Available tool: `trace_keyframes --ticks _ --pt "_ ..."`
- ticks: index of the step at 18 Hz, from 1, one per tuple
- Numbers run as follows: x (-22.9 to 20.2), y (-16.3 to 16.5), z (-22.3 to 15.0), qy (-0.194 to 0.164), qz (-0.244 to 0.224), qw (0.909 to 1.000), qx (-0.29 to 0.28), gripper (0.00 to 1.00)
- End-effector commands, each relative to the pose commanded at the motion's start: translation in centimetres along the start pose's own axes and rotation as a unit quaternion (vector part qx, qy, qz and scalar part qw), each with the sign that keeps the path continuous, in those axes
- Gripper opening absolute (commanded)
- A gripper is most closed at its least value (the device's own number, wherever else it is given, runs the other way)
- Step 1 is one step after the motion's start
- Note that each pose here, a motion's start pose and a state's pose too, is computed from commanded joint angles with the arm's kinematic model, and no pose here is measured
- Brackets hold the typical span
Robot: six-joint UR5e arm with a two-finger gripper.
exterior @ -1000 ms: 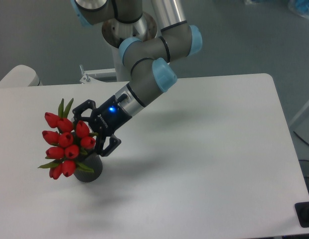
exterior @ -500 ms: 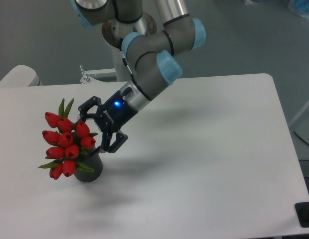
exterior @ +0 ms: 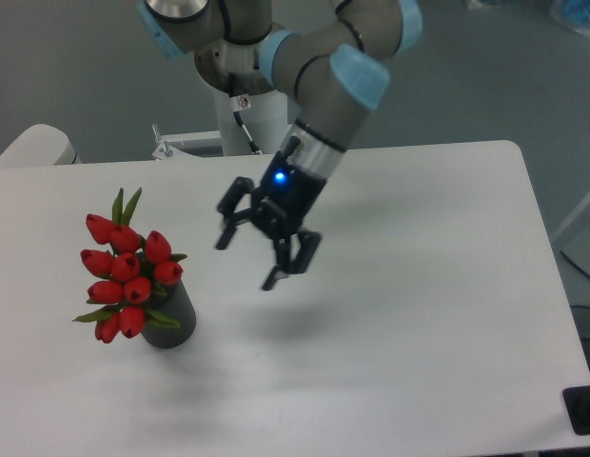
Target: Insert the flowers into the vase
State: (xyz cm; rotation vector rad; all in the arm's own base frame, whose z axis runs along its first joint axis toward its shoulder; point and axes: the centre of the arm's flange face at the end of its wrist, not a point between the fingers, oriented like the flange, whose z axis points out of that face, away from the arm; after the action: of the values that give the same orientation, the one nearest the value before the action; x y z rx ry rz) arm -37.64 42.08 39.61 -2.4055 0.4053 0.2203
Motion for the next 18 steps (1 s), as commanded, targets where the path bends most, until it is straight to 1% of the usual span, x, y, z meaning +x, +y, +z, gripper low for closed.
trace_keyframes --ticks 2,5,6,12,13,16,18 --pt "-1.0 -0.5 -0.7 -0.017 0.005 0.9995 -0.025 1.0" --pt "-3.3 -0.6 -2.4 -0.052 0.014 0.9964 -0.066 1.0" --pt "-3.9 -1.1 -2.8 -0.053 0.015 0.996 -0.069 1.0" --pt "-7.3 -3.5 -4.5 -0.047 0.019 0.9961 -0.072 1.0" --pt "-7.9 -3.6 -4.5 -0.04 0.031 0.9953 -0.083 1.0" --pt "-9.2 -3.7 -5.1 -0.023 0.074 0.987 -0.141 1.0" --pt "-10.5 -4.2 -5.2 -0.015 0.074 0.9865 -0.145 1.0"
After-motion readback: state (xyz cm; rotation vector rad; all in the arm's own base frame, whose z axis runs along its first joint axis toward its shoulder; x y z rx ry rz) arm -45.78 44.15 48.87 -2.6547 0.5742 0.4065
